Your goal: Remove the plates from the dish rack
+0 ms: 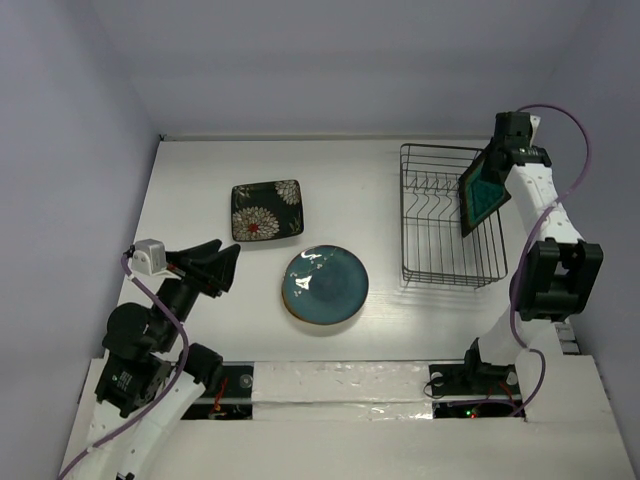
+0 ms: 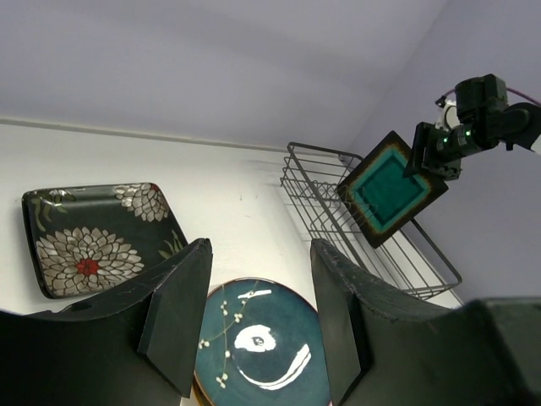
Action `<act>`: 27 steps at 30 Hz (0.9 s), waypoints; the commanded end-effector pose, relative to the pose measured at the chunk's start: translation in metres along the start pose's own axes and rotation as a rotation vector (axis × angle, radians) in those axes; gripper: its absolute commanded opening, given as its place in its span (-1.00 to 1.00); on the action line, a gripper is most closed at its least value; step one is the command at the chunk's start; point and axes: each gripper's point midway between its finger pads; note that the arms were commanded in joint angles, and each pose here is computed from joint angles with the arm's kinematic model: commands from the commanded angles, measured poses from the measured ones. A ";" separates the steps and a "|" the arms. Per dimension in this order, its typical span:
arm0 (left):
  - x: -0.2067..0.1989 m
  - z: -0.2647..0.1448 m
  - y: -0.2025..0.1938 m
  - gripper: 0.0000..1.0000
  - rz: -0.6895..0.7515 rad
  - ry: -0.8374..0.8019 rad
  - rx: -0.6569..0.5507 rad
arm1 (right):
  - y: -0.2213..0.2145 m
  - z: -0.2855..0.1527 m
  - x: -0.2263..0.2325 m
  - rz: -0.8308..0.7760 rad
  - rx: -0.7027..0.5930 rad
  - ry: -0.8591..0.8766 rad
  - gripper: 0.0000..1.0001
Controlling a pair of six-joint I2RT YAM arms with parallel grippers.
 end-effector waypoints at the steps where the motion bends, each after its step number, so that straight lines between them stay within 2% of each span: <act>1: -0.008 -0.002 0.013 -0.05 -0.005 -0.029 -0.052 | 0.022 -0.017 -0.012 -0.025 -0.049 -0.012 0.14; 3: -0.010 -0.003 0.013 -0.05 -0.008 -0.039 -0.049 | 0.029 -0.024 -0.017 -0.037 -0.058 -0.020 0.04; 6: -0.010 -0.003 0.012 -0.05 -0.008 -0.040 -0.047 | 0.038 -0.031 -0.022 -0.038 -0.069 -0.027 -0.38; 7: -0.009 -0.002 0.012 -0.05 -0.008 -0.037 -0.046 | 0.040 -0.033 -0.022 -0.036 -0.074 -0.023 -0.61; 10: -0.009 -0.002 0.011 -0.06 -0.009 -0.038 -0.041 | 0.045 -0.043 -0.026 -0.016 -0.098 -0.020 -0.87; 13: -0.011 -0.002 0.012 -0.06 -0.011 -0.045 -0.043 | 0.059 -0.066 -0.036 0.002 -0.166 -0.037 -1.00; 18: -0.011 -0.002 0.011 -0.05 -0.012 -0.044 -0.040 | 0.077 -0.098 -0.044 0.000 -0.246 -0.037 -1.00; 21: -0.010 -0.001 0.010 -0.06 -0.012 -0.042 -0.038 | 0.082 -0.109 -0.033 -0.039 -0.284 -0.006 -1.00; 27: -0.010 0.000 0.009 -0.06 -0.011 -0.040 -0.030 | 0.082 -0.112 -0.029 -0.114 -0.285 -0.088 -1.00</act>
Point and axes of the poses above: each gripper's point midway between its finger pads, its own z axis out along the fingers, its own x axis along the line the jaws close on, y = z × x, and after that the axes turned 8 degrees about -z, right-handed
